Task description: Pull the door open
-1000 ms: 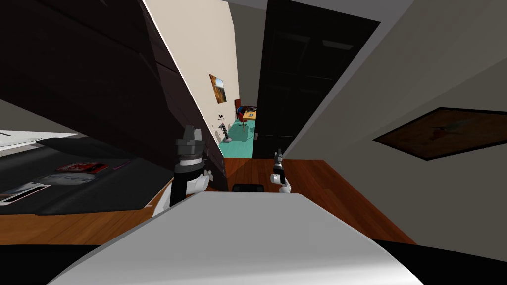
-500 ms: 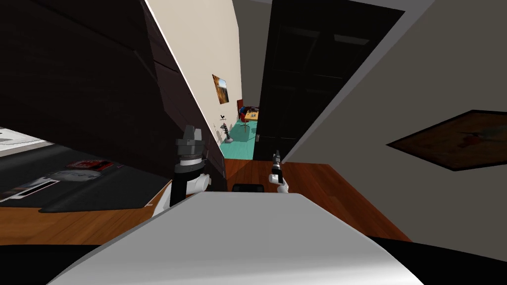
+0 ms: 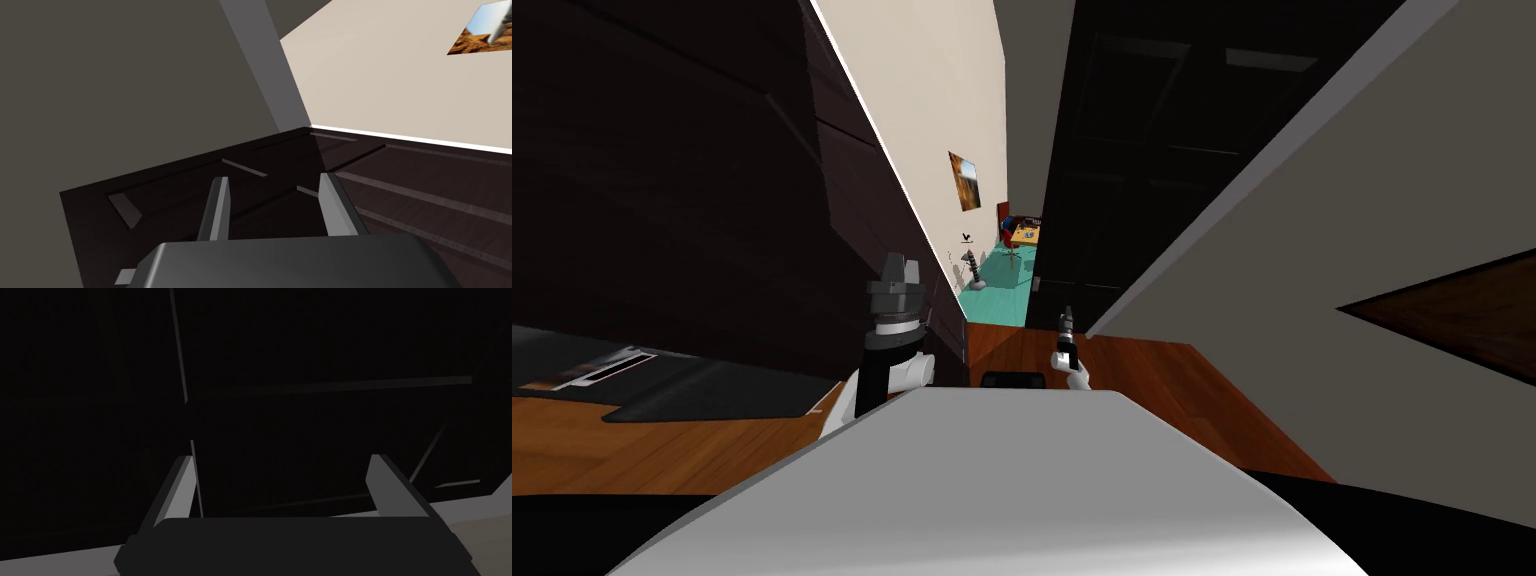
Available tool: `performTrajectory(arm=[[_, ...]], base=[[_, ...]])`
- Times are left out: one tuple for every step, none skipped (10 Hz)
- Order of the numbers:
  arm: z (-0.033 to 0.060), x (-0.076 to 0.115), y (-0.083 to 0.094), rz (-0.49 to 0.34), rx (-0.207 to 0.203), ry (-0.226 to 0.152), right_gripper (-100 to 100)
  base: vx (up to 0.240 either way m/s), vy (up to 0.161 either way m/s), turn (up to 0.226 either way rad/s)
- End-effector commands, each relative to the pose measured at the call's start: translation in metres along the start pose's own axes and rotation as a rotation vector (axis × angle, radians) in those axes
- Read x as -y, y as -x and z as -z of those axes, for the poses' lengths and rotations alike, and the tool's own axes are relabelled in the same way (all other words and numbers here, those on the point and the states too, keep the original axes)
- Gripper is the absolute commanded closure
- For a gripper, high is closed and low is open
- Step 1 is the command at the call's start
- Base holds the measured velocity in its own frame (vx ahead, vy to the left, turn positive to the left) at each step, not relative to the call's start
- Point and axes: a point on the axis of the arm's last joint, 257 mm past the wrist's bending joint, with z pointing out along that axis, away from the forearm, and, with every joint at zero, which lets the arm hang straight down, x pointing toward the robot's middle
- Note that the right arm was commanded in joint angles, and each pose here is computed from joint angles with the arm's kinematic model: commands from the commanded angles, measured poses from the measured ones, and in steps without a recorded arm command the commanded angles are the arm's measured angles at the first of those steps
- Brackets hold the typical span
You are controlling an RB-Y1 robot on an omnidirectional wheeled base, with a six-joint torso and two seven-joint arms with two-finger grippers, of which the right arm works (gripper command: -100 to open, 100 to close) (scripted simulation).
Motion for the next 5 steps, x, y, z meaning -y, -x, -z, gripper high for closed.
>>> performTrajectory(arm=[[0.001, 0.008, -0.002, 0.0, 0.003, -0.021, -100], [0.002, 0.013, -0.005, -0.001, 0.004, -0.032, -100], [0.003, 0.018, -0.007, -0.002, 0.004, -0.042, -100], [0.004, 0.022, -0.009, -0.004, 0.005, -0.053, -100], [0.0052, 0.026, -0.012, -0.005, 0.006, -0.064, -100]], base=[[0.115, -0.011, 0.076], [0.093, 0.001, 0.062], [0.087, -0.005, 0.084], [0.099, -0.006, 0.088], [0.098, -0.003, 0.082]])
